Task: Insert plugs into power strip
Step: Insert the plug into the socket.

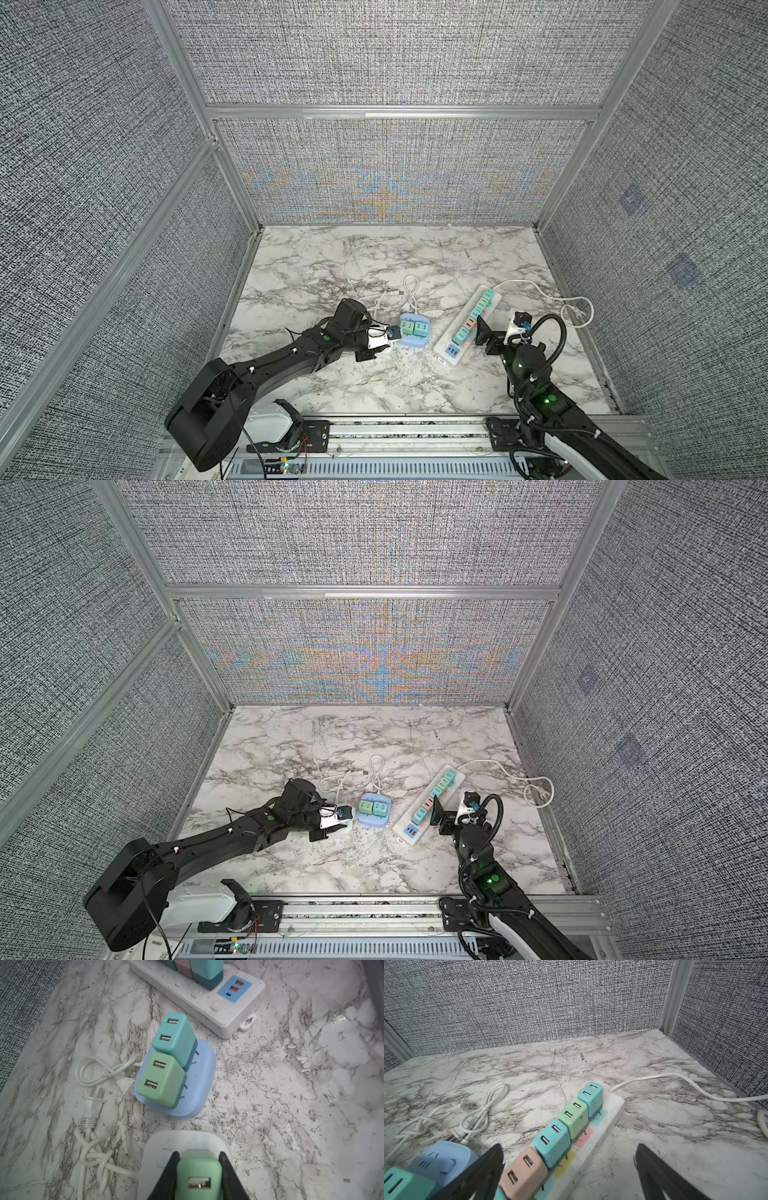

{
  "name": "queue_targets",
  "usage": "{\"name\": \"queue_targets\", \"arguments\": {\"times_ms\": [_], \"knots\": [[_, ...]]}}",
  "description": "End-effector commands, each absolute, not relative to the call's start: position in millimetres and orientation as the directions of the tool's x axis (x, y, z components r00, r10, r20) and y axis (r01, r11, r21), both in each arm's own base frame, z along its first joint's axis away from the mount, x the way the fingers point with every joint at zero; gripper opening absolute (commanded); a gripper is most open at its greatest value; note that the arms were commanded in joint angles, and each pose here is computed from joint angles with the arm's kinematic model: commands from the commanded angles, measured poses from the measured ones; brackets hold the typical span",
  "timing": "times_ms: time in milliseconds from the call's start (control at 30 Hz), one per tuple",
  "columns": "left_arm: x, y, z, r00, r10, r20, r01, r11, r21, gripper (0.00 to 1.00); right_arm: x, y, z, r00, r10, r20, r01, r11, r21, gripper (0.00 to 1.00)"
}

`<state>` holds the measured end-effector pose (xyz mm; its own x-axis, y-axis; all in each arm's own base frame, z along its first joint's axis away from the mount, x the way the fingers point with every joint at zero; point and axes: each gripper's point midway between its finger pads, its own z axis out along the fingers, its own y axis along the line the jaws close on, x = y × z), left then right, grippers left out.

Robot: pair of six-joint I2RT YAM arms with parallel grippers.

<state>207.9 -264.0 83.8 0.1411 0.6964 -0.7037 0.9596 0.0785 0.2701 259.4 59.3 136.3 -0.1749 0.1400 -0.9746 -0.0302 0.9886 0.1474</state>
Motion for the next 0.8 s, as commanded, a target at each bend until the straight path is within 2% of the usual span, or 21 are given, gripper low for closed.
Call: {"name": "queue_targets", "arguments": {"times_ms": [0, 767], "knots": [[213, -273, 99, 0.165, 0.641, -0.750, 0.951, 0.097, 0.292, 0.00, 262, 60, 150, -0.135, 0.166, -0.977, -0.034, 0.985, 0.172, 0.99], [213, -269, 73, 0.117, 0.731, -0.672, 0.974, 0.047, 0.220, 0.00, 262, 60, 149, -0.136, 0.165, -0.977, -0.034, 0.985, 0.171, 0.99]]}}
